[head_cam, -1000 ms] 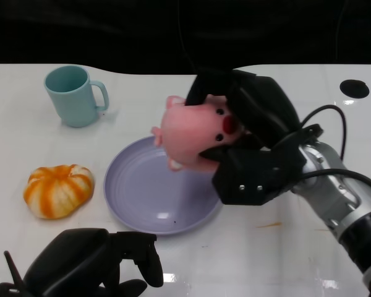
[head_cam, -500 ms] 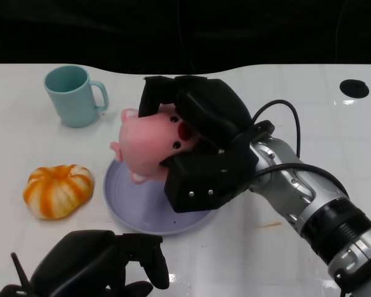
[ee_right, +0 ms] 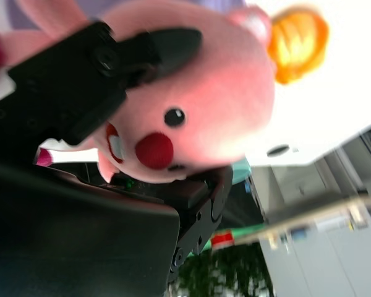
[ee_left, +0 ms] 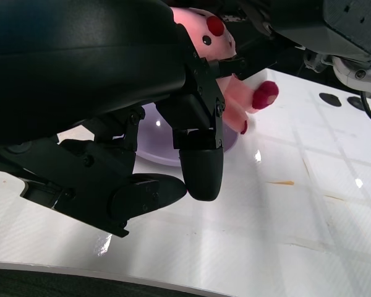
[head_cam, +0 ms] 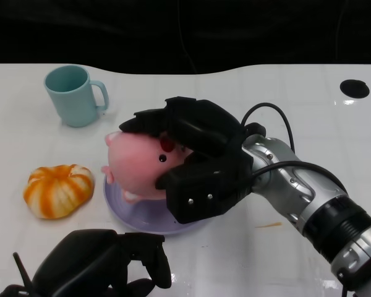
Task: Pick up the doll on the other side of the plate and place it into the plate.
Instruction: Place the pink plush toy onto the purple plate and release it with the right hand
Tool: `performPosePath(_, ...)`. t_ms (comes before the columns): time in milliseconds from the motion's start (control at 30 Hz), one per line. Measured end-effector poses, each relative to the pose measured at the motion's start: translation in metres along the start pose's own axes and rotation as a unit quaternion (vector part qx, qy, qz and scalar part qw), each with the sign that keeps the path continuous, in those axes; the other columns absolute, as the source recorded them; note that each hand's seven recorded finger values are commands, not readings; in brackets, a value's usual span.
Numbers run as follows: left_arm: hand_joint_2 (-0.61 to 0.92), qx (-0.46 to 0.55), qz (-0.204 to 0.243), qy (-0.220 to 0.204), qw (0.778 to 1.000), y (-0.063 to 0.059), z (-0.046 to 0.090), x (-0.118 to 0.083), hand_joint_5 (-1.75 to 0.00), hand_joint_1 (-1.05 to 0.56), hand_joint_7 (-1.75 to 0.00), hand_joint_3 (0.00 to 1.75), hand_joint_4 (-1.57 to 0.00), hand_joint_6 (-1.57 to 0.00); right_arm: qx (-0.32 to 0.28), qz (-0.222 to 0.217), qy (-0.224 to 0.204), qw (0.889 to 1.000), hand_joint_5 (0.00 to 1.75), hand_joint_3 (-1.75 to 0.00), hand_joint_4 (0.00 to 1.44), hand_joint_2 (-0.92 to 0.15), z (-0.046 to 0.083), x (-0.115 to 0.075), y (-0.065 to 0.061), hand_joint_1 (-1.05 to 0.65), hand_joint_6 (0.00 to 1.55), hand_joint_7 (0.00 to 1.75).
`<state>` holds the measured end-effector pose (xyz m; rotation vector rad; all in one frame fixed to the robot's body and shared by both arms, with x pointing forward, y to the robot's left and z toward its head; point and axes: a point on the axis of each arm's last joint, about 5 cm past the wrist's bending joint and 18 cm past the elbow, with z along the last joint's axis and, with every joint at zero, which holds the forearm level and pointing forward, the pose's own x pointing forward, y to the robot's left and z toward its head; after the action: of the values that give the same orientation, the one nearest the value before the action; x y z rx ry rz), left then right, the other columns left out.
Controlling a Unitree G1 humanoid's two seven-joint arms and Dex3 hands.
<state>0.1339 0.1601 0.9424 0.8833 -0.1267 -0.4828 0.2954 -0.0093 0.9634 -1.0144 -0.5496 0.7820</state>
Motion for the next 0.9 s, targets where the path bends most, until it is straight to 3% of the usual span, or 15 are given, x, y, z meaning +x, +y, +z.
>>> performPosePath(300, 0.69, 0.001, 0.000, 0.001, 1.000, 0.000, 0.000, 0.000, -1.39, -0.22, -1.09, 0.71, -0.74, -0.76, -0.023, 0.015, -0.017, 0.999, 0.26, -0.17, 0.00, -0.92, 0.008, -0.001, -0.012, -0.91, 0.11, 0.00)
performPosePath(633, 0.70, 0.001, 0.000, -0.001, 1.000, 0.000, 0.000, 0.000, -1.38, -0.21, -1.10, 0.71, -0.75, -0.77, -0.035, 0.010, -0.024, 0.999, 0.26, -0.18, 0.00, -0.92, 0.013, -0.004, -0.023, -0.93, 0.10, 0.00)
performPosePath(900, 0.72, 0.001, 0.000, 0.000, 1.000, 0.000, 0.000, 0.001, -1.39, -0.22, -1.09, 0.66, -0.74, -0.76, -0.023, -0.001, -0.037, 0.999, 0.35, -0.16, 0.00, -0.92, 0.010, -0.024, -0.035, -0.89, 0.10, 0.01)
